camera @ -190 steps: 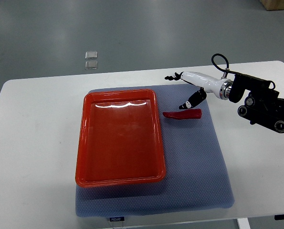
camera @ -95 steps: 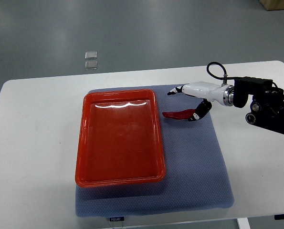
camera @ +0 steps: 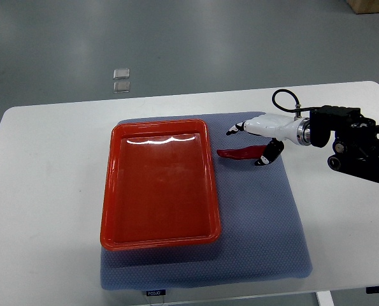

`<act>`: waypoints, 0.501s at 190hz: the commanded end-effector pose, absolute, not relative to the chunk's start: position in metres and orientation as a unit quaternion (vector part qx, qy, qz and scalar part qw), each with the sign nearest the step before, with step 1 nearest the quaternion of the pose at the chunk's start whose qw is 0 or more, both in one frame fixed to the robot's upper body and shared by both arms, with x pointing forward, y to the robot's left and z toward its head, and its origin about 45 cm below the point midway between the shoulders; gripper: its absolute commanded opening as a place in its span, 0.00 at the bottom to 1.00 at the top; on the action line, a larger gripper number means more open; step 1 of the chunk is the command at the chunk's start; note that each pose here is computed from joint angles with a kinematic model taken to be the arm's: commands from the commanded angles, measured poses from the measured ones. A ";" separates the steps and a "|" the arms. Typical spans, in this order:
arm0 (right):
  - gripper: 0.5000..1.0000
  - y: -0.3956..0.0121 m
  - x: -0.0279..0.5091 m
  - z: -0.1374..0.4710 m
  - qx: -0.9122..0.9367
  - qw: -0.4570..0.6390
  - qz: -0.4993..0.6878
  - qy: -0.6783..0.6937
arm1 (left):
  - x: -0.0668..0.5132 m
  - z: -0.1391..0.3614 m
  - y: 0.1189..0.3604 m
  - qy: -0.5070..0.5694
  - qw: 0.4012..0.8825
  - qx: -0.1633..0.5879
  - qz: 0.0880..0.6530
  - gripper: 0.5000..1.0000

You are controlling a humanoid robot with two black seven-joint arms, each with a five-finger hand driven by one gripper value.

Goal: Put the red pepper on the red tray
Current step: 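Close the right hand fingers around the red chili pepper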

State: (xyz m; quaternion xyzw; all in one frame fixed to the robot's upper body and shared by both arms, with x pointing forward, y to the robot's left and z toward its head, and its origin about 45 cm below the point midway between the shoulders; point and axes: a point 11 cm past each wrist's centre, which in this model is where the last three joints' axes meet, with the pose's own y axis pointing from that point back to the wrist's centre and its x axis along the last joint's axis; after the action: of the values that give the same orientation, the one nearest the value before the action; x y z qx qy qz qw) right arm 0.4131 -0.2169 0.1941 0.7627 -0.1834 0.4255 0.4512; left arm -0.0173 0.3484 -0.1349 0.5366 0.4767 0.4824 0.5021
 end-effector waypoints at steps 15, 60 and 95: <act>0.61 -0.217 0.412 0.181 0.757 0.461 0.422 -0.190 | -0.017 -0.135 0.348 0.477 0.502 0.537 0.482 1.00; 0.57 -0.220 0.412 0.175 0.747 0.472 0.427 -0.193 | -0.017 -0.135 0.348 0.476 0.502 0.536 0.483 1.00; 0.51 -0.223 0.415 0.175 0.740 0.478 0.429 -0.201 | -0.017 -0.135 0.348 0.476 0.502 0.537 0.482 1.00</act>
State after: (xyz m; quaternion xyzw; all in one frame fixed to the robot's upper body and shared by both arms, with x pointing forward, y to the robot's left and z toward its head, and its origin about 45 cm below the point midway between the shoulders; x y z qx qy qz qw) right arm 0.4135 -0.2220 0.1750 0.7436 -0.1962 0.4273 0.4754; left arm -0.0173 0.3484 -0.1349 0.5366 0.4767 0.4825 0.5021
